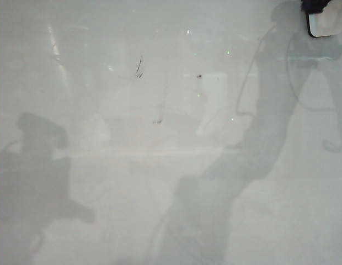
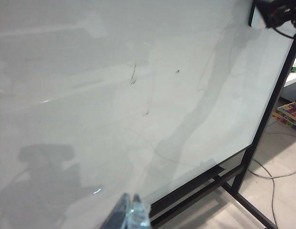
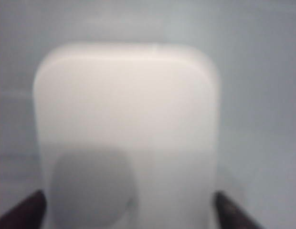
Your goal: Grab the whiteboard eraser that is attached to the surface of the whiteboard and use it to clean the writing on the whiteboard.
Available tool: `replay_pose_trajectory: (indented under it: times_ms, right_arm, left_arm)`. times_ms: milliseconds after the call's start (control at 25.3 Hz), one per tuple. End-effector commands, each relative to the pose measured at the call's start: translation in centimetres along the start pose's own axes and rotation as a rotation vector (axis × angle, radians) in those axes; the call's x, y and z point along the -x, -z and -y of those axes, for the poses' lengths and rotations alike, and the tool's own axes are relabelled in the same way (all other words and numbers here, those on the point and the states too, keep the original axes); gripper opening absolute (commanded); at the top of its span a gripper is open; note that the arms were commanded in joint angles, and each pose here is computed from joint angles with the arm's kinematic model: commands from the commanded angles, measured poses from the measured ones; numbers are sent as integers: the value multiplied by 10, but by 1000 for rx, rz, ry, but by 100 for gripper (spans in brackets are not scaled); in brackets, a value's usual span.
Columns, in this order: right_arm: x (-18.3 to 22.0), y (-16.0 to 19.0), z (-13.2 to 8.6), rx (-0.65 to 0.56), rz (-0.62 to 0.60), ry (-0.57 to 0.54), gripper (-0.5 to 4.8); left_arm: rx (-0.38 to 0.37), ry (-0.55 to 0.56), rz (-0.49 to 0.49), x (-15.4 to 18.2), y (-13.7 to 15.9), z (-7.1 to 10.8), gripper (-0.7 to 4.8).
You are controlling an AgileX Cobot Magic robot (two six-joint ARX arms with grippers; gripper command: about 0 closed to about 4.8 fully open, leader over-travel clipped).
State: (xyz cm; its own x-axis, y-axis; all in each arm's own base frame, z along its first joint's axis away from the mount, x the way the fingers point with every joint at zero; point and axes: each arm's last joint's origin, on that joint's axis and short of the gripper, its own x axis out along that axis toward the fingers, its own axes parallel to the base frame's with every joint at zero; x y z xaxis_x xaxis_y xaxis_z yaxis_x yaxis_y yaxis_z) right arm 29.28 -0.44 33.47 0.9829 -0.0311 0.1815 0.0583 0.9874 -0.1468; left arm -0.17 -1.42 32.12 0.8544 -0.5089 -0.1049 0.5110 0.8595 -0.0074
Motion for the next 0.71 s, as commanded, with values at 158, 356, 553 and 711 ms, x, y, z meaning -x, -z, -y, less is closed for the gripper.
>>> replay_pose_trajectory:
  times_ms: [158, 356, 553, 711]
  right_arm:
    - [24, -21, 3, -3, -59, -6, 460]
    - [55, -38, 4, -2, -119, -17, 425]
    - [94, -57, 8, -3, -145, -27, 172]
    - [129, -63, 10, -3, -122, -27, 15]
  left_arm:
    - [-5, 4, 10, 0, -1, 0, -2]
    - [-5, 3, 10, 0, -1, 0, -2]
    - [-5, 3, 10, 0, -1, 0, -2]
    - [-5, 4, 10, 0, -1, 0, -2]
